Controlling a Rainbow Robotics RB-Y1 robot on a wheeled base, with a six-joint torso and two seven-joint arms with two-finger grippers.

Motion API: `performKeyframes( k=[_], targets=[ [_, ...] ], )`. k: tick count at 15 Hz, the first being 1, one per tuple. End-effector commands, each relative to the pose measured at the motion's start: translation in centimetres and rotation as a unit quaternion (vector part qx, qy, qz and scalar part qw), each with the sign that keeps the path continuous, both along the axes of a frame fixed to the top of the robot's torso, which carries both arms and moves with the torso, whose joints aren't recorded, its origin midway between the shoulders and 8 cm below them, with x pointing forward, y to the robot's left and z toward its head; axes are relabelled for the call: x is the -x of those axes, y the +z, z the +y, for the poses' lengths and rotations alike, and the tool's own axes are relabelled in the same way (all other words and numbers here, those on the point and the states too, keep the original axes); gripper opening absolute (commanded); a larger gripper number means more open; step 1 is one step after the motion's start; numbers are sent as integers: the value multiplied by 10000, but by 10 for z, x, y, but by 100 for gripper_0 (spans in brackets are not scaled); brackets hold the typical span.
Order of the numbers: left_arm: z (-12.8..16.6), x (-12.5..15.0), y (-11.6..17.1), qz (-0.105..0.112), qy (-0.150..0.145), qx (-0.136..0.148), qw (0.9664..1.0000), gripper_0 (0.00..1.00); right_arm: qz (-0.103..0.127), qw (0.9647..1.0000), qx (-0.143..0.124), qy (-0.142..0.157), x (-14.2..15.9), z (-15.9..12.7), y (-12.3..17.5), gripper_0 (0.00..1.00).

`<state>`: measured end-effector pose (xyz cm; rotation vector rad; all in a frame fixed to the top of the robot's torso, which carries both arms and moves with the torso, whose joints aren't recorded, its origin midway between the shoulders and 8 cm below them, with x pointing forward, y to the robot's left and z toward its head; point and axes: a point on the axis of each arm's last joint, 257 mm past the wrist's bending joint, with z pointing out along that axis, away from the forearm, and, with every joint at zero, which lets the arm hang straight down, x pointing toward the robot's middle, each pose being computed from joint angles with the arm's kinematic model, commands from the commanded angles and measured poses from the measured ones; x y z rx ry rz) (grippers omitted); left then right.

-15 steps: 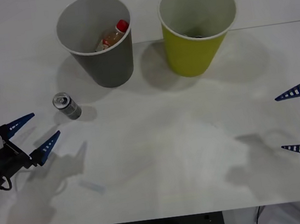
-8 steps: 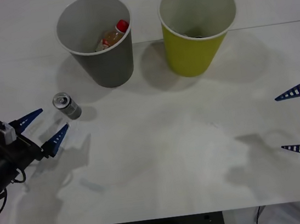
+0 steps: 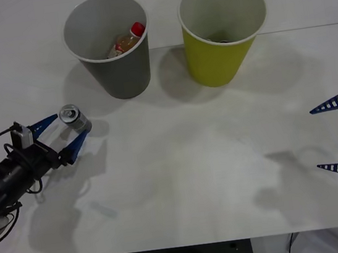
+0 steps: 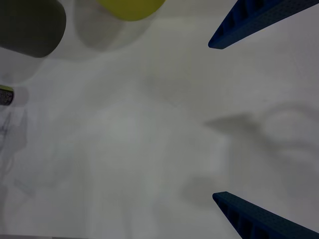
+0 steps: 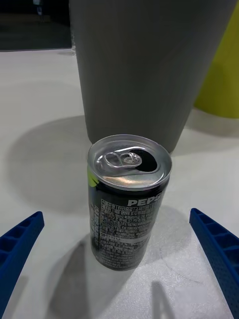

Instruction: Put the can into the green bin and the plastic bottle into the gray bin

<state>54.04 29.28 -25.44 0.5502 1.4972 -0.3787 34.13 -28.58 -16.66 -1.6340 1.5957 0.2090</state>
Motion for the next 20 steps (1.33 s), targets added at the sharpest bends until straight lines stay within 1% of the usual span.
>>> performKeyframes(
  k=[1,6,11,12,13,14,15,16,20],
  targets=[
    [-10,-7,-2,45,25,32,10000,100,0,10000,0,0,0,0,0,100],
    [-20,-24,-1,100,99,-113,9998,100,0,10000,0,0,0,0,0,100],
    [-29,-30,0,104,97,-78,9999,100,0,10000,0,0,0,0,0,100],
    [-30,-30,1,93,91,-77,9999,95,0,10000,0,0,0,0,0,100],
    [-31,-30,0,98,82,-87,9999,34,0,10000,0,0,0,0,0,100],
    [-31,-29,-2,113,73,-123,9998,15,0,10000,0,0,0,0,0,100],
    [-32,-30,-1,105,58,-151,9998,5,0,10000,0,0,0,0,0,100],
    [-32,-30,-2,102,55,-165,9998,0,0,10000,0,0,0,0,0,100],
    [-33,-29,-2,102,48,-192,9998,0,0,10000,0,0,0,0,0,100]
  ],
)
